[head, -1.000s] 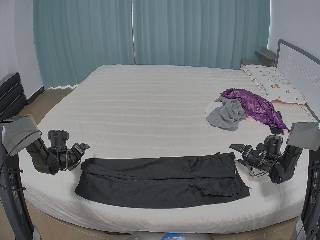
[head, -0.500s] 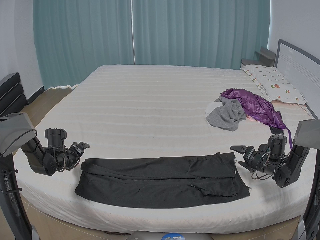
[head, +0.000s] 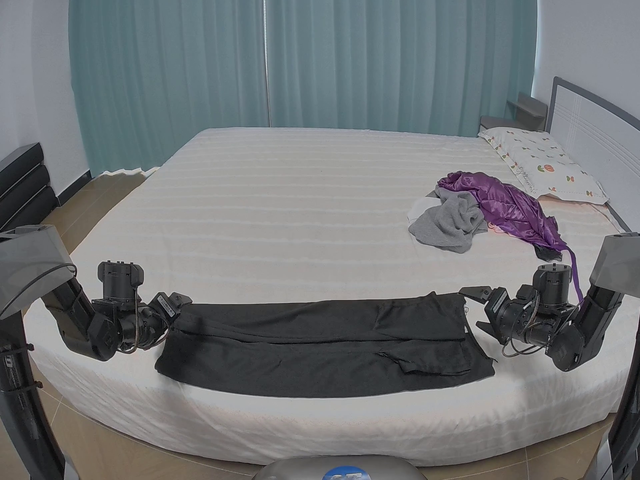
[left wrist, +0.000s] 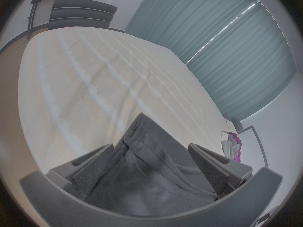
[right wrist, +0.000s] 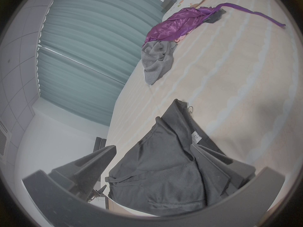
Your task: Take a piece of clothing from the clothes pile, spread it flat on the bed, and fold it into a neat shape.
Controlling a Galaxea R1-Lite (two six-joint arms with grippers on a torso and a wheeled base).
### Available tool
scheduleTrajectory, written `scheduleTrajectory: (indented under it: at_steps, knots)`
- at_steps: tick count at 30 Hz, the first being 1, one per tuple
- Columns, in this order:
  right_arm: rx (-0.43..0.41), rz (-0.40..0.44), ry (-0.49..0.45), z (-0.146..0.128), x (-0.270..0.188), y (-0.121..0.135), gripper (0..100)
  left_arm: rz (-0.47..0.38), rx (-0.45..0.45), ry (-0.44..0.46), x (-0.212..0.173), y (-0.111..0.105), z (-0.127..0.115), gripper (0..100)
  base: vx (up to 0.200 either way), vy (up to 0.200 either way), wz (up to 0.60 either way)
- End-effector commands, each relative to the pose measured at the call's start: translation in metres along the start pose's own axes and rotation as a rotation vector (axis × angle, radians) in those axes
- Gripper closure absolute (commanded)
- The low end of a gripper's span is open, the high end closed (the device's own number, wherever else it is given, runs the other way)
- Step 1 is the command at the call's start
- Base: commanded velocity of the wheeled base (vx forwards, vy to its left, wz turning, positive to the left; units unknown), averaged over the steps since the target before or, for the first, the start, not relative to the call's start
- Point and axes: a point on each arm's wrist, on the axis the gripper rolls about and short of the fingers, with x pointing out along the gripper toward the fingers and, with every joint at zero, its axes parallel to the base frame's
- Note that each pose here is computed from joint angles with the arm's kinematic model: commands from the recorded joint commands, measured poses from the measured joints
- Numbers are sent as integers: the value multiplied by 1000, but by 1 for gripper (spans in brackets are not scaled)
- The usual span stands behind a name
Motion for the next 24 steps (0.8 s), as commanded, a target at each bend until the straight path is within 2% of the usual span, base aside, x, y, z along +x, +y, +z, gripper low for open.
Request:
scheduleTrajectory:
  at_steps: [1, 4, 5, 8, 15, 21, 22, 24]
  knots:
    - [-11, 14, 1, -2, 0, 6, 0, -14, 16, 1, 1, -7, -4, 0, 0, 0, 0]
    - [-11, 14, 1, -2, 0, 6, 0, -14, 16, 1, 1, -7, -4, 0, 0, 0, 0]
    - [-14, 14, 9, -5, 1, 7, 0, 32, 20, -55, 17, -10, -2, 0, 0, 0, 0]
    - [-14, 12, 12, -6, 1, 7, 0, 63, 22, -90, 30, -10, -1, 0, 0, 0, 0]
    - [-20, -15, 1, -11, 6, 6, 0, 69, 23, -103, 45, -13, 1, 0, 0, 0, 0]
    - [-20, -18, 5, -12, 6, 6, 0, 89, 33, -69, 44, -13, -6, 0, 0, 0, 0]
    - [-22, -15, 1, -11, 5, 7, 0, 96, 39, -60, 42, -13, -9, 100, 0, 0, 0]
    - [-21, -17, 3, -11, 3, 8, 0, 112, 44, -53, 40, -12, -13, 100, 0, 0, 0]
